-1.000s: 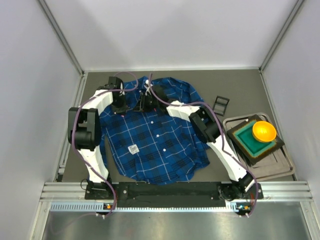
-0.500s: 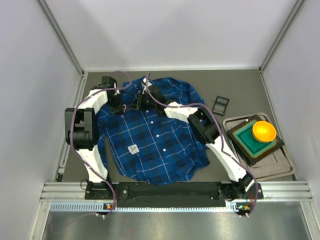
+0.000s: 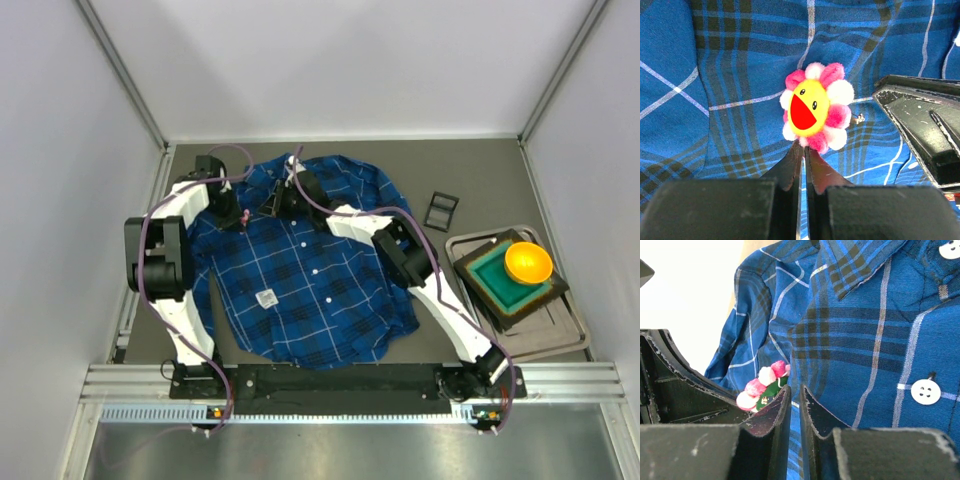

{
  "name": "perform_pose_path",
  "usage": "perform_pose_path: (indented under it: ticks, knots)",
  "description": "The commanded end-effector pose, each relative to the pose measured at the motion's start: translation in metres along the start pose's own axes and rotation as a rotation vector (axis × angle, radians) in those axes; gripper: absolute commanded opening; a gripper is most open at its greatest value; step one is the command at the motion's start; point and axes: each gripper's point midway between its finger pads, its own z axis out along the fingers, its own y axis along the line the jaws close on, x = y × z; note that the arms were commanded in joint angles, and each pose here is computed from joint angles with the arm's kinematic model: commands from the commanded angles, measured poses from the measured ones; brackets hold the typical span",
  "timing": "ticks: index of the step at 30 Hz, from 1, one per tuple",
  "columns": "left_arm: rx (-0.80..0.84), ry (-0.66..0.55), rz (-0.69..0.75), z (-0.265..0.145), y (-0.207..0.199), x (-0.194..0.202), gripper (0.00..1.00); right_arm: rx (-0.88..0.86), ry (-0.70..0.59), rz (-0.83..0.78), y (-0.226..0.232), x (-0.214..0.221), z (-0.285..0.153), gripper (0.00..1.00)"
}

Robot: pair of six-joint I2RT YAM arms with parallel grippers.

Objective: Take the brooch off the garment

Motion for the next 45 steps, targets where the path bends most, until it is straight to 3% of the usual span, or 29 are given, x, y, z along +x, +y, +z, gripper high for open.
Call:
perform_pose_path:
  ticks: [1,21,45]
  knots:
    - [0.013,-0.079,-0.018,-0.015,-0.001,-0.017,0.00,-0.008,-0.034,0.009,0.007,-0.009,0.004,0.13]
    - [0.091,-0.066,-0.053,-0.012,-0.015,-0.015,0.00,-0.168,0.027,0.040,0.035,0.016,0.018,0.12]
    - [0.091,-0.085,-0.074,-0.008,-0.015,-0.018,0.00,-0.165,0.075,0.034,0.048,0.020,0.013,0.10]
